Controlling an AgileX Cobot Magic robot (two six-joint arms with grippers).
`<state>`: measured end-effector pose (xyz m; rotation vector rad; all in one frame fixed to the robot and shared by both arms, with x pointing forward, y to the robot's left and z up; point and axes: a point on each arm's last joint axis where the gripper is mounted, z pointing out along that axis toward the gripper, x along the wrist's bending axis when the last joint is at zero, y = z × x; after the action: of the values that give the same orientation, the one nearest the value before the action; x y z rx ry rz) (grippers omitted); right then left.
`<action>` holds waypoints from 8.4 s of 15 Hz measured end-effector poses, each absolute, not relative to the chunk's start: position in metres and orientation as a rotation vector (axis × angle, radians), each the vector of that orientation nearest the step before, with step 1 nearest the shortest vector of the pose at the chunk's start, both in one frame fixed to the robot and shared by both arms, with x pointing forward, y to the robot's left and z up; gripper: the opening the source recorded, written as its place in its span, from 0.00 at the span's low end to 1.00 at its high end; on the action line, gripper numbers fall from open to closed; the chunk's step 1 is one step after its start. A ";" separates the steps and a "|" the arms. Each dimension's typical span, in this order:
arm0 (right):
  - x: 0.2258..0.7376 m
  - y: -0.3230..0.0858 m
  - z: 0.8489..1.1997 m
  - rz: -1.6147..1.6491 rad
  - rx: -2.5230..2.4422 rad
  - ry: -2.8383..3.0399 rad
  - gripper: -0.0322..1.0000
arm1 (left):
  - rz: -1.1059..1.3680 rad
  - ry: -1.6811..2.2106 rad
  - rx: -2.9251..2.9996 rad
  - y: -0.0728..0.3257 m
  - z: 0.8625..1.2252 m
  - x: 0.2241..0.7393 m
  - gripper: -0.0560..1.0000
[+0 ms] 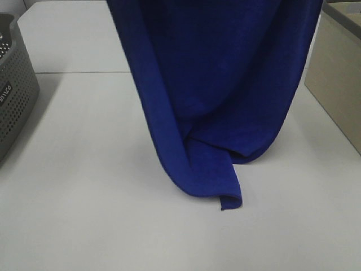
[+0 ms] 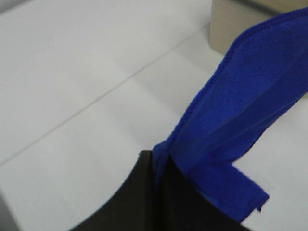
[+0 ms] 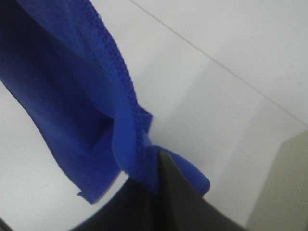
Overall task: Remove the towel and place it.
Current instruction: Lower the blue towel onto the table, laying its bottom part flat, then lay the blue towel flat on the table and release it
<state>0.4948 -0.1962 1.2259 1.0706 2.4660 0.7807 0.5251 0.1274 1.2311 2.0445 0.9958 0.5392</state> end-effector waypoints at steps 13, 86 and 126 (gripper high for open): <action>0.652 -0.159 1.170 1.091 0.755 1.681 0.05 | 1.036 0.935 1.622 0.154 1.170 0.675 0.05; 0.428 -0.203 0.985 0.036 1.892 3.065 0.05 | -0.654 1.601 2.475 0.165 0.983 0.435 0.05; 0.425 -0.195 0.859 -0.784 2.410 3.158 0.07 | -1.112 1.585 2.719 0.139 0.877 0.451 0.05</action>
<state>0.4254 -0.1951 0.8592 2.4099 3.1584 -0.7835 0.4505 0.1389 0.8769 2.7187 1.5849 -1.1115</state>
